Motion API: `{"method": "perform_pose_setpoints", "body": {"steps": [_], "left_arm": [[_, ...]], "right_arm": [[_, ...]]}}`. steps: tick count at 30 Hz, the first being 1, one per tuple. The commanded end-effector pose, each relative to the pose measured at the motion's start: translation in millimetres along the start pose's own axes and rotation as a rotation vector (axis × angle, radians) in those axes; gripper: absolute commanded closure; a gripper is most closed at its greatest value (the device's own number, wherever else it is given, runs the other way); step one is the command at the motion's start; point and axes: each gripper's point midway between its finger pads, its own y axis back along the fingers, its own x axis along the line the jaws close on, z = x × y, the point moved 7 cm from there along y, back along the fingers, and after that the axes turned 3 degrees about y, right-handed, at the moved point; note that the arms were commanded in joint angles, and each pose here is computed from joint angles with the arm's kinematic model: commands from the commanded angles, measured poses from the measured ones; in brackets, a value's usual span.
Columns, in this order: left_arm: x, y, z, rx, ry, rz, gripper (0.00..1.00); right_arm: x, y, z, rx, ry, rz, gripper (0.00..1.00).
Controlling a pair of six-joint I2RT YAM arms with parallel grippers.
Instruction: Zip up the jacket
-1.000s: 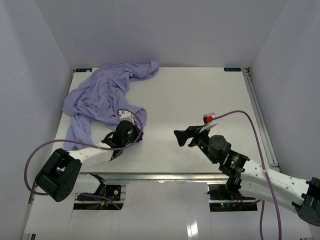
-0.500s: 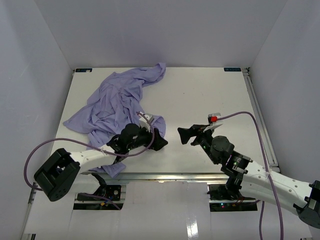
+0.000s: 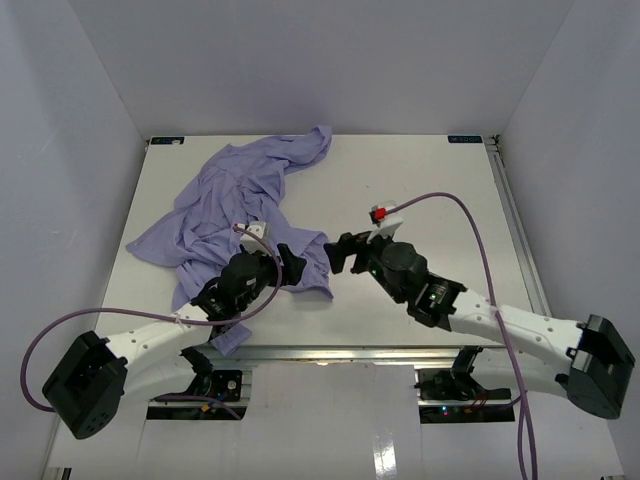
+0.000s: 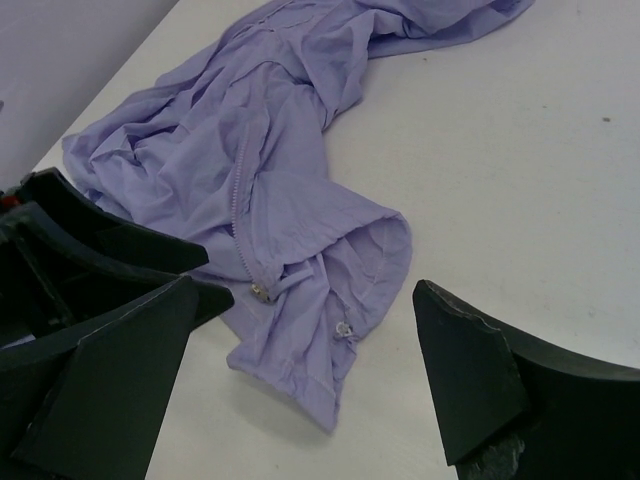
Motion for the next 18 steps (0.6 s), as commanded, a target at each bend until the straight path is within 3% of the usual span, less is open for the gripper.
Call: {"method": "perform_pose_setpoints", "body": {"steps": [1,7,12,18], "left_arm": [[26.9,-11.2,-4.9,0.051,-0.008,0.225,0.16],[52.7,-16.8,-6.1,0.053,0.066,0.285,0.16],[60.5,-15.5,-4.9,0.031,0.109,0.29,0.16],[56.0,-18.0,-5.6,0.032,0.108,0.217,0.16]], "right_arm": [[12.5,-45.7,-5.2,-0.014,0.011,-0.041,0.05],[15.6,-84.8,-47.8,0.069,-0.054,-0.038,0.01],[6.1,-85.0,-98.7,0.135,-0.112,-0.021,0.23],[5.0,-70.6,-135.7,0.184,-0.127,0.072,0.38]]}}
